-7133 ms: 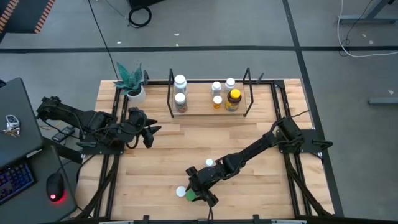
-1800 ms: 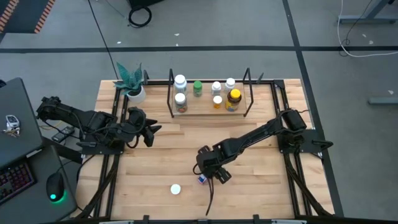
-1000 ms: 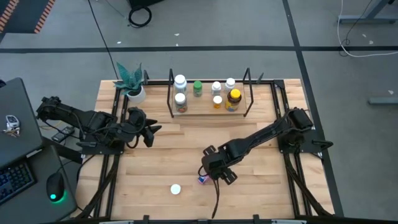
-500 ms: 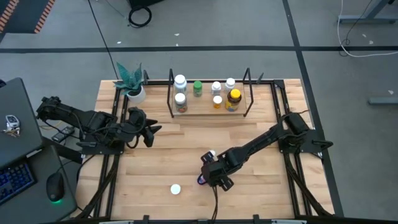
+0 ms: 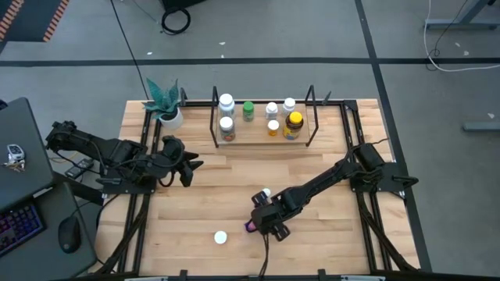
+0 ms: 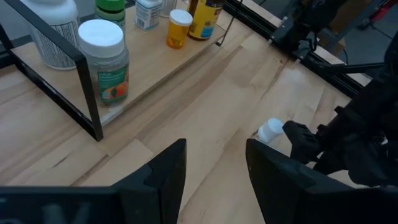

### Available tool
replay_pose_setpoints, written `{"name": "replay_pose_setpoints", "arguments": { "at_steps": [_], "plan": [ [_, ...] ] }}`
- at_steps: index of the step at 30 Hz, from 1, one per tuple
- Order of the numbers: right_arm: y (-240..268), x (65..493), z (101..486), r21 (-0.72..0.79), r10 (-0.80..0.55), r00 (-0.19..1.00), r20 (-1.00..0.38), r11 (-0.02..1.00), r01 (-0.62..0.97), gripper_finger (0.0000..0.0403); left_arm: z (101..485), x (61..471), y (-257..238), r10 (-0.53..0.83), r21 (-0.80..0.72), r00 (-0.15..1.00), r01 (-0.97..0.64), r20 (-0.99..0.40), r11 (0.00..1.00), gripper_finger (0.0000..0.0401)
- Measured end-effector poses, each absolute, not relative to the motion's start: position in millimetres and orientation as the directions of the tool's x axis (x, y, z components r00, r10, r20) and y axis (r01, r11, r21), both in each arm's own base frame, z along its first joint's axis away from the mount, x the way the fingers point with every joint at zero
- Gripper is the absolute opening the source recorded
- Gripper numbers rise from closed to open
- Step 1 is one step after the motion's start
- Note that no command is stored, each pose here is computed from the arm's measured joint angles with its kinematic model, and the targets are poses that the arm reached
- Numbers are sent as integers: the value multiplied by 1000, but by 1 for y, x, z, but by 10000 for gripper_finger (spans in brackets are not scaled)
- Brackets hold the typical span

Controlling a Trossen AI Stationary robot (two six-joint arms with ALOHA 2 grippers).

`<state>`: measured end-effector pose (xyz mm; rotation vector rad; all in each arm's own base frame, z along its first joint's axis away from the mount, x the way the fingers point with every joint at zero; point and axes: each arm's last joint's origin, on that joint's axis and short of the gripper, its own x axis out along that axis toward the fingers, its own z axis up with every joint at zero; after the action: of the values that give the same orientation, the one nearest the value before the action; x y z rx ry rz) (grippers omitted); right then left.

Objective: Pick and place medicine bottles onto shelf by color
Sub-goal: Put the pink pill bottle on the shelf

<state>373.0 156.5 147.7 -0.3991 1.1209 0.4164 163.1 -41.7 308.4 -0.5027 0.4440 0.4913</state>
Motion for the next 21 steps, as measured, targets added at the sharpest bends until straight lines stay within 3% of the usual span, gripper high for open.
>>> {"name": "replay_pose_setpoints", "arguments": {
  "at_steps": [10, 21],
  "plan": [
    [156, 376, 149, -84, 132, 402, -906, 874, -478, 268, 308, 163, -42, 332, -343, 793, -542, -511, 767, 174],
    [155, 374, 145, -34, 175, 375, -911, 872, -488, 187, 308, 163, -42, 331, -343, 793, -541, -511, 767, 174]
  ]
}}
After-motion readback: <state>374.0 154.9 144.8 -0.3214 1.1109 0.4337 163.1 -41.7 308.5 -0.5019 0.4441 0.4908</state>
